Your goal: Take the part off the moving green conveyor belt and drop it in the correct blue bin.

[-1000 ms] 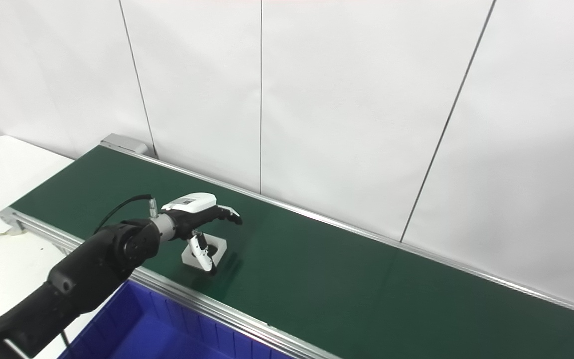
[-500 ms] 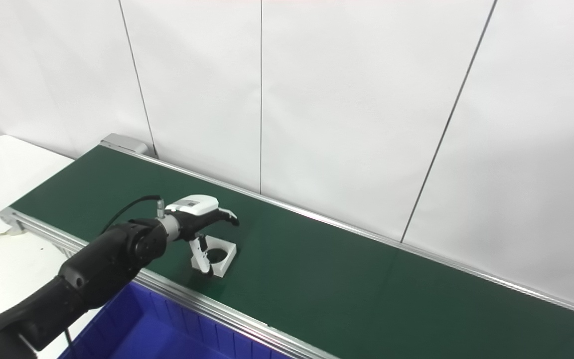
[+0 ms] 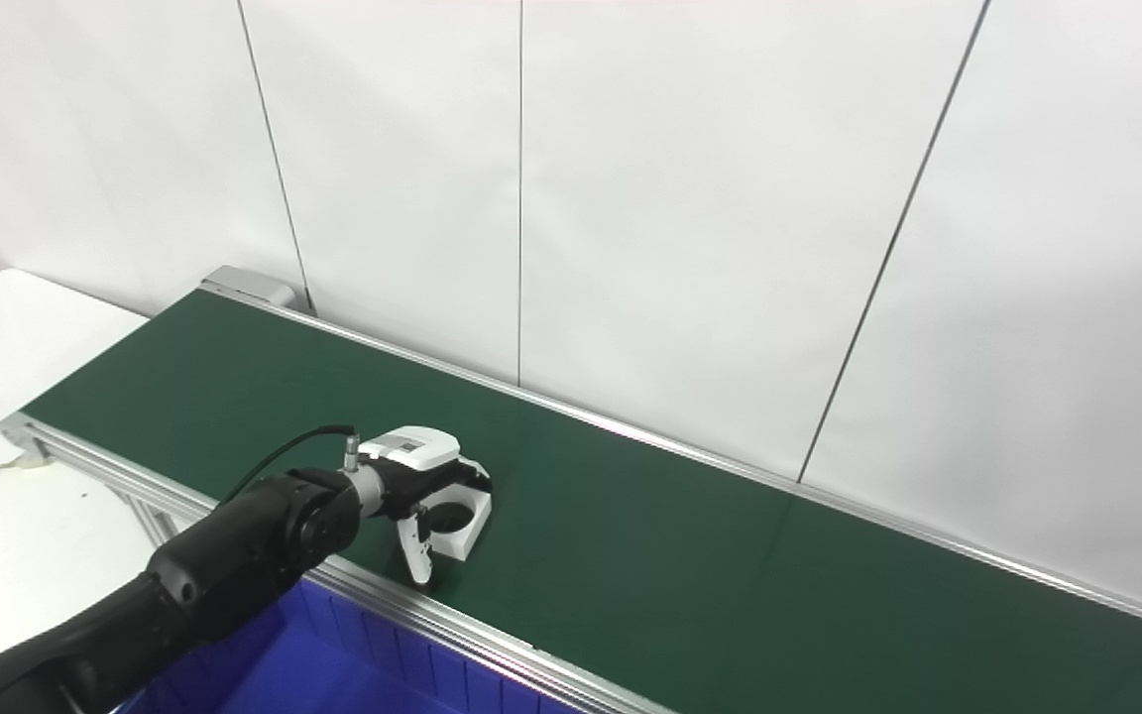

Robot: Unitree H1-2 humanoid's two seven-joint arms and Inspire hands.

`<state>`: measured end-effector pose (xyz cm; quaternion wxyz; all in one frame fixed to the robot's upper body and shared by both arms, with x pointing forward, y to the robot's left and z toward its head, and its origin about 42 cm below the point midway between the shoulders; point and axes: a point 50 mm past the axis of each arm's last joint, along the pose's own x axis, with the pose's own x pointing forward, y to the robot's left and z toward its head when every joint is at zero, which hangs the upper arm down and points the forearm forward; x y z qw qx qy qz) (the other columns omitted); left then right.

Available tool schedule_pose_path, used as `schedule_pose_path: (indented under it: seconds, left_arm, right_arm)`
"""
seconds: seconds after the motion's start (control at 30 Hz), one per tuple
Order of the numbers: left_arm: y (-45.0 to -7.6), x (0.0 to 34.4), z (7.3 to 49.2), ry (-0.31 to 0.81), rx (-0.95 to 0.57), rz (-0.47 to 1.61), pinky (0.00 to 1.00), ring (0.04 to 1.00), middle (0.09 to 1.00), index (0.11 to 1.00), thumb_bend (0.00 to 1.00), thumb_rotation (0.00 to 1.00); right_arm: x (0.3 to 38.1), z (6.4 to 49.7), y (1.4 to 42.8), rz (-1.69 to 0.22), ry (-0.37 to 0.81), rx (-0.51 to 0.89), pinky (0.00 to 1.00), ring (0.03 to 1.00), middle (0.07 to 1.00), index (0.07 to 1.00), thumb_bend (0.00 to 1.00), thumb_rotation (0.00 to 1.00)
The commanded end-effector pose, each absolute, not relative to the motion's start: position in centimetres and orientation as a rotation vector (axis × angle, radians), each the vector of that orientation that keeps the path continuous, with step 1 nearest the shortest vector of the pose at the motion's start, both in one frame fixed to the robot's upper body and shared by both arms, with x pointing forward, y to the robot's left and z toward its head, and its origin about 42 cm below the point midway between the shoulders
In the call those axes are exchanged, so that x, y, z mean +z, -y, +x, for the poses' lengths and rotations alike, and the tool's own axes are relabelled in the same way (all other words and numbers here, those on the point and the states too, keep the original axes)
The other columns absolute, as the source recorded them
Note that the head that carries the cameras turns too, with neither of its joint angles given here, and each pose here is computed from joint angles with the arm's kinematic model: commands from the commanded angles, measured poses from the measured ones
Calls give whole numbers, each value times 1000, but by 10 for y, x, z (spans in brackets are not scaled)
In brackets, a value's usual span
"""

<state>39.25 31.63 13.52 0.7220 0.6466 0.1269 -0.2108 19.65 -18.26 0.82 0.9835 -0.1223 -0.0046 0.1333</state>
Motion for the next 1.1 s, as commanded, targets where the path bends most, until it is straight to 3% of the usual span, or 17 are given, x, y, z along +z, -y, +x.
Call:
schedule_pose_path:
  seconds: [0.0, 0.23, 0.37, 0.43, 0.47, 0.5, 0.57, 0.67, 0.9, 1.0, 1.07]
  left_arm:
    - [-316, 137, 392, -260, -465, 1469, 932, 926, 903, 851, 889, 63]
    - [-316, 130, 390, -247, -473, 1522, 915, 900, 879, 819, 875, 48]
    - [-318, 128, 389, -215, -459, 1550, 857, 839, 815, 786, 799, 5]
    - [-319, 128, 390, -184, -439, 1543, 811, 774, 747, 730, 775, 1]
    - [-320, 128, 390, -168, -431, 1536, 739, 696, 621, 621, 651, 0]
    - [-320, 128, 390, -149, -422, 1531, 702, 656, 557, 565, 587, 0]
    - [-321, 128, 391, -122, -408, 1520, 634, 577, 501, 515, 534, 0]
    - [-322, 129, 392, -96, -404, 1506, 645, 593, 525, 467, 517, 0]
    - [-323, 129, 393, -94, -393, 1438, 642, 571, 509, 479, 519, 0]
    - [-323, 128, 394, -96, -395, 1414, 566, 525, 495, 487, 520, 0]
    - [-323, 129, 394, -100, -397, 1406, 574, 503, 492, 487, 512, 0]
  right_arm:
    - [21, 201, 181, -224, 100, 263, 595, 680, 751, 866, 553, 568]
    - [22, 200, 182, -225, 104, 265, 597, 680, 751, 867, 547, 558]
    - [23, 199, 183, -228, 105, 263, 593, 680, 751, 866, 549, 561]
    - [23, 200, 183, -225, 104, 264, 592, 679, 750, 866, 550, 563]
    - [23, 200, 183, -223, 103, 264, 594, 679, 751, 867, 547, 555]
    - [23, 200, 183, -222, 102, 264, 595, 680, 751, 867, 545, 550]
    - [23, 200, 183, -224, 103, 264, 593, 679, 752, 868, 544, 550]
    - [23, 200, 183, -225, 104, 265, 592, 677, 752, 868, 538, 542]
    - [23, 201, 183, -228, 106, 263, 590, 677, 751, 866, 542, 547]
    - [23, 201, 183, -227, 108, 264, 590, 675, 750, 867, 535, 538]
    - [23, 201, 183, -226, 105, 263, 591, 676, 749, 866, 538, 537]
